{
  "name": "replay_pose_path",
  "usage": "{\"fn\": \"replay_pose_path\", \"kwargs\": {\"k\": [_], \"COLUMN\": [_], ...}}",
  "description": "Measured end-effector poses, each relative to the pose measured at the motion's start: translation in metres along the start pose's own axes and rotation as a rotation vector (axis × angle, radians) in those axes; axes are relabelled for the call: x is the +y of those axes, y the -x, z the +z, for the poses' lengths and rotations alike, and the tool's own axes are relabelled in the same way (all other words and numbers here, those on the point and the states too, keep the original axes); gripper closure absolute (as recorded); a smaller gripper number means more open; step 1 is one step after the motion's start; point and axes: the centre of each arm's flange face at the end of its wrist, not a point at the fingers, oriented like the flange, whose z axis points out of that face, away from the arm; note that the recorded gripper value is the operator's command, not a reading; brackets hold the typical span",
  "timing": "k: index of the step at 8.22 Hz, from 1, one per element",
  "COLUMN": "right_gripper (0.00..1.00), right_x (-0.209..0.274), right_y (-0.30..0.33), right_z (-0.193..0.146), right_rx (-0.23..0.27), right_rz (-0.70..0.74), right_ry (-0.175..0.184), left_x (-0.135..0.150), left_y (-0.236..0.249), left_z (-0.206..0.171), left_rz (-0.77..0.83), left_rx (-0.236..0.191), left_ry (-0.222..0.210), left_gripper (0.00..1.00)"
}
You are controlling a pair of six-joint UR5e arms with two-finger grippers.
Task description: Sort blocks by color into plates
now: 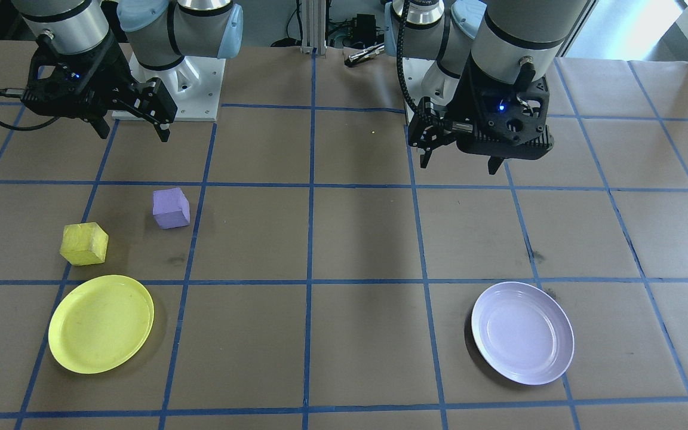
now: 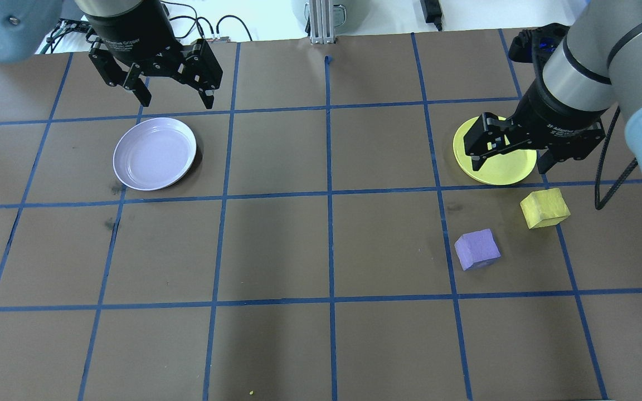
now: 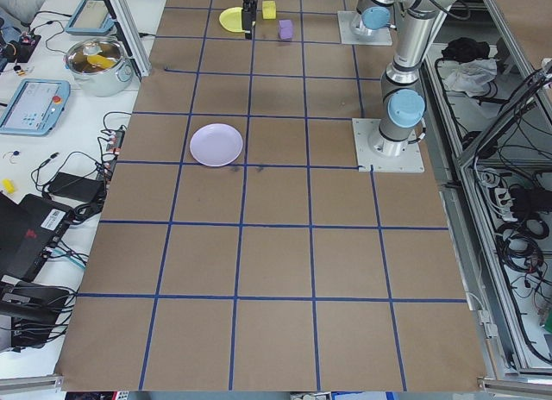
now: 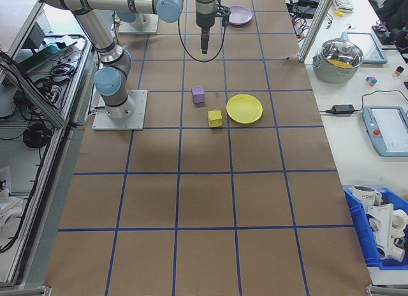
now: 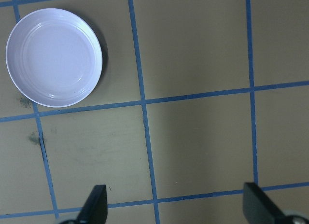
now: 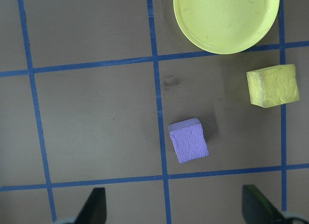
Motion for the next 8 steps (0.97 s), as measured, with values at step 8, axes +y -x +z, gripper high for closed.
{"fn": "replay_pose_path", "kwargs": {"k": [8], "right_gripper": [0.00], "right_x": [-0.053], "right_y": [-0.068], "right_z": [0.049], "right_rx": [0.039], "right_rz": [0.023], "right_ry": [0.060], "left_x": [0.000], "left_y": [0.000], "left_z": [0.001], "left_rz": [0.000], "left_rx": [0.000], "left_ry": [0.001], "left_gripper": [0.00]}}
